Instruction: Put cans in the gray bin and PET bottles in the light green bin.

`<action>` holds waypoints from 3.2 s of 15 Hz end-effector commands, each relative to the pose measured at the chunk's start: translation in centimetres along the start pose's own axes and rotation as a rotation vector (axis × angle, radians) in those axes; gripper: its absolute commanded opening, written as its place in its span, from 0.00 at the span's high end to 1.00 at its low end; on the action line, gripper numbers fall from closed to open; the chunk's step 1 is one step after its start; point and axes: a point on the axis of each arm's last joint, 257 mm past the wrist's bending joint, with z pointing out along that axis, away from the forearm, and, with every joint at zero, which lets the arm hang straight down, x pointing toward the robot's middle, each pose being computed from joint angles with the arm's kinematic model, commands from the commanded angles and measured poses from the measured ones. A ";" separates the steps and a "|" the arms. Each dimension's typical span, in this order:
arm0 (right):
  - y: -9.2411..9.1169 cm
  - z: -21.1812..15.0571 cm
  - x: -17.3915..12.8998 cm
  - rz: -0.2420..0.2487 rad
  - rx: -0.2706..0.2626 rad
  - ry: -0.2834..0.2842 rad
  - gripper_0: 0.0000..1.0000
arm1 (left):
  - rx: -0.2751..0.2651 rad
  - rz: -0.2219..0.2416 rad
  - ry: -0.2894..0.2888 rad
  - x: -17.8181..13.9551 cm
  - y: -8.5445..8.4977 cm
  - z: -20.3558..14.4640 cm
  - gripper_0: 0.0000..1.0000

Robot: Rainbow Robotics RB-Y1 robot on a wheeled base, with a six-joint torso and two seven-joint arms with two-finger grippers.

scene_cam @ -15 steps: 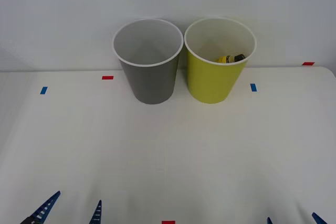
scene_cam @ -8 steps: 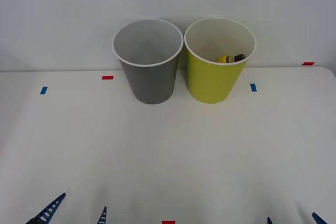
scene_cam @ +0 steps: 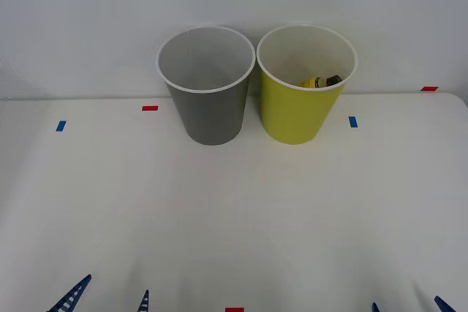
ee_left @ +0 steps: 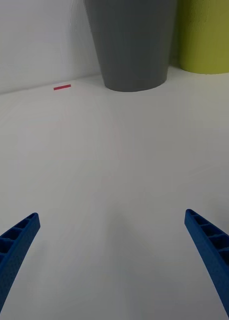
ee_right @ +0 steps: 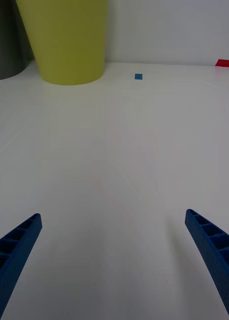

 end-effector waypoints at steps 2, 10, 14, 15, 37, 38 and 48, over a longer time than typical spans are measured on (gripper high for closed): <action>0.0 0.0 0.0 0.000 0.000 0.000 0.00 | -0.004 -0.001 0.002 0.0 0.2 -0.1 0.00; 0.0 0.0 0.0 0.000 0.000 0.000 0.00 | -0.004 -0.001 0.002 0.0 0.2 -0.1 0.00; 0.0 0.0 0.0 0.000 0.000 0.000 0.00 | -0.004 -0.001 0.002 0.0 0.2 -0.1 0.00; 0.0 0.0 0.0 0.000 0.000 0.000 0.00 | -0.004 -0.001 0.002 0.0 0.2 -0.1 0.00; 0.0 0.0 0.0 0.000 0.000 0.000 0.00 | -0.004 -0.001 0.002 0.0 0.2 -0.1 0.00; 0.0 0.0 0.0 0.000 0.000 0.000 0.00 | -0.004 -0.001 0.002 0.0 0.2 -0.1 0.00; 0.0 0.0 0.0 0.000 0.000 0.000 0.00 | -0.004 -0.001 0.002 0.0 0.2 -0.1 0.00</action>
